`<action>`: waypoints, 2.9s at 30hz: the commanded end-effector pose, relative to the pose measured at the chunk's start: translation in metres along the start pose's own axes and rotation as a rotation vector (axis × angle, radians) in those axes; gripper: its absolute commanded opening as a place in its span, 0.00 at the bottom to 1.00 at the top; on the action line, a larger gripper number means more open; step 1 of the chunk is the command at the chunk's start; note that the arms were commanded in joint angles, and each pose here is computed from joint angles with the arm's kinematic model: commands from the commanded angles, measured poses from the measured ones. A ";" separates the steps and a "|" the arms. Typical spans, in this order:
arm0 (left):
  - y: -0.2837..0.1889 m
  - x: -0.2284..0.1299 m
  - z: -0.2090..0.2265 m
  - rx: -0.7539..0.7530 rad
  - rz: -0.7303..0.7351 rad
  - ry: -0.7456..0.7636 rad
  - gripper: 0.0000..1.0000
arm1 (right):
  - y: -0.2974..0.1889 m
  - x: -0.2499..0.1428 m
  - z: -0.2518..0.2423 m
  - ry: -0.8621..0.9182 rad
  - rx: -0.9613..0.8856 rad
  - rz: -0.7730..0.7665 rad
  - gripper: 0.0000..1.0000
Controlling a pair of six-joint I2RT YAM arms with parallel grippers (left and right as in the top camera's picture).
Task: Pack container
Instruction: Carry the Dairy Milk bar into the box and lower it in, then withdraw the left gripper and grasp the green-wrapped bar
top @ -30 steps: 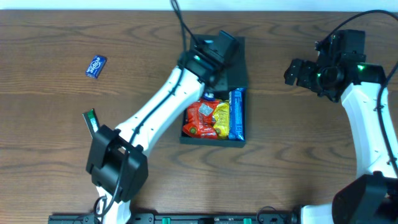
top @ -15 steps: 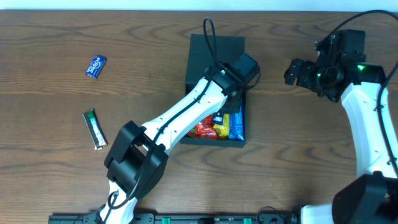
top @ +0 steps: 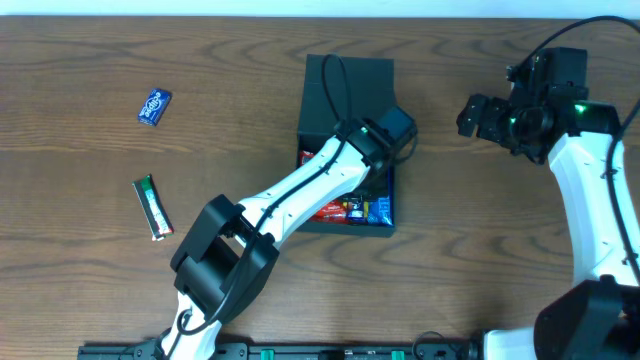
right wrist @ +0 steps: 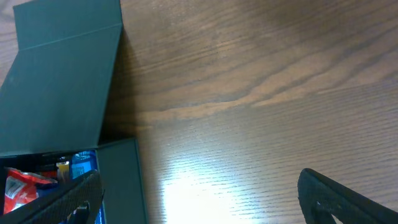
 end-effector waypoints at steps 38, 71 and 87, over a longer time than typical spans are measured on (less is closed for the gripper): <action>-0.147 0.039 0.334 0.365 -0.208 -0.663 0.45 | -0.003 0.004 0.005 -0.026 0.007 -0.013 0.99; 0.013 -0.087 0.399 0.212 -0.136 -0.948 0.70 | -0.003 0.004 0.005 -0.026 0.006 -0.013 0.99; 0.035 -0.074 0.406 0.206 -0.131 -0.760 0.60 | -0.003 0.004 0.005 -0.026 0.006 -0.013 0.99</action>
Point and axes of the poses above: each gripper's point midway between its finger pads, its own y axis out along the fingers, its own z axis along the line the jaws close on, x = y × z, the point moved 2 cm from there along -y, back along the fingers, and after that the axes turned 10 degrees about y, right-handed, at the moved point
